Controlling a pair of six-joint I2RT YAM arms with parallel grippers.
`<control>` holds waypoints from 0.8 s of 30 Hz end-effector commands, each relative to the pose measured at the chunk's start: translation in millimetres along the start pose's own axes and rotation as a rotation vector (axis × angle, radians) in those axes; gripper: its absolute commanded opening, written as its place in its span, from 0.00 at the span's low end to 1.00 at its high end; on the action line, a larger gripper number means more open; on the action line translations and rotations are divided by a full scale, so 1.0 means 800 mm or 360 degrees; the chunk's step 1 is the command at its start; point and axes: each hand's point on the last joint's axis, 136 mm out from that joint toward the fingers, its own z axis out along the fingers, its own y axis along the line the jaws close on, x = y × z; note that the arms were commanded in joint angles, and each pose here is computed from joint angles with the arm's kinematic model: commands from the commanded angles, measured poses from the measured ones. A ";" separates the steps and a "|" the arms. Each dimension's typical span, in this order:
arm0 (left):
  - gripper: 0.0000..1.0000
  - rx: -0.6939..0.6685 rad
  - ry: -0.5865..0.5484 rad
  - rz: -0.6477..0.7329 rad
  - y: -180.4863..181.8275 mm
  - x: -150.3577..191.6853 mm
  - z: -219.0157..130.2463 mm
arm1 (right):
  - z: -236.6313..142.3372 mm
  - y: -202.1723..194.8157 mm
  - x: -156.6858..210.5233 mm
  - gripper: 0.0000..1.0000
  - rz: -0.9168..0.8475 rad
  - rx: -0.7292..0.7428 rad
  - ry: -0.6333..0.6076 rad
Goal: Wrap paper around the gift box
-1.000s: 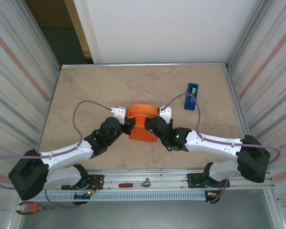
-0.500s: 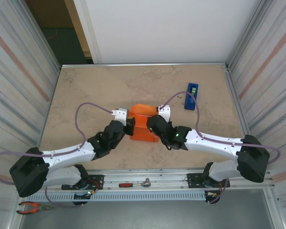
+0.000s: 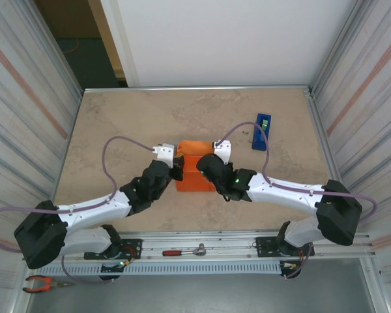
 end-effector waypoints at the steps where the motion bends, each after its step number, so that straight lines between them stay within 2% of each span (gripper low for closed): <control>1: 0.05 0.0104 -0.0087 0.0061 -0.021 -0.027 0.004 | 0.005 -0.009 0.020 0.25 -0.0137 0.0047 0.0093; 2: 0.06 0.0118 -0.0091 0.0074 -0.023 -0.029 0.004 | 0.005 -0.008 0.019 0.25 -0.0135 0.0044 0.0091; 5: 0.20 0.0136 -0.0088 0.0106 -0.028 -0.030 0.007 | 0.004 -0.009 0.018 0.26 -0.0138 0.0041 0.0092; 6: 0.20 0.0139 -0.0089 0.0113 -0.030 -0.031 0.008 | 0.004 -0.009 0.018 0.27 -0.0135 0.0041 0.0091; 8: 0.00 0.0149 -0.0102 0.0131 -0.031 -0.034 0.008 | 0.004 -0.009 0.017 0.27 -0.0136 0.0041 0.0092; 11: 0.00 0.0147 -0.0116 0.0148 -0.032 -0.040 0.009 | 0.003 -0.010 0.017 0.27 -0.0135 0.0040 0.0094; 12: 0.11 0.0137 -0.0121 0.0151 -0.031 -0.042 0.009 | 0.003 -0.011 0.017 0.27 -0.0133 0.0044 0.0092; 13: 0.27 0.0128 -0.0128 0.0157 -0.030 -0.045 0.010 | 0.003 -0.012 0.017 0.27 -0.0134 0.0045 0.0093; 14: 0.38 0.0121 -0.0135 0.0157 -0.030 -0.047 0.010 | 0.002 -0.012 0.017 0.27 -0.0130 0.0044 0.0092; 15: 0.37 0.0119 -0.0138 0.0162 -0.030 -0.050 0.011 | 0.002 -0.013 0.017 0.27 -0.0131 0.0044 0.0092; 16: 0.23 0.0118 -0.0137 0.0167 -0.029 -0.051 0.011 | 0.002 -0.013 0.017 0.27 -0.0130 0.0044 0.0091; 17: 0.00 0.0119 -0.0144 0.0165 -0.029 -0.053 0.011 | 0.001 -0.014 0.016 0.27 -0.0125 0.0045 0.0088; 20: 0.01 0.0081 -0.0162 0.0158 -0.022 -0.057 0.012 | 0.000 -0.014 0.016 0.27 -0.0127 0.0046 0.0089; 22: 0.32 0.0060 -0.0153 0.0162 -0.019 -0.057 0.014 | 0.001 -0.015 0.016 0.27 -0.0125 0.0048 0.0089; 23: 0.32 0.0055 -0.0147 0.0166 -0.017 -0.058 0.015 | 0.000 -0.014 0.016 0.28 -0.0124 0.0045 0.0089; 24: 0.15 0.0059 -0.0142 0.0174 -0.017 -0.058 0.016 | 0.000 -0.014 0.016 0.28 -0.0126 0.0043 0.0090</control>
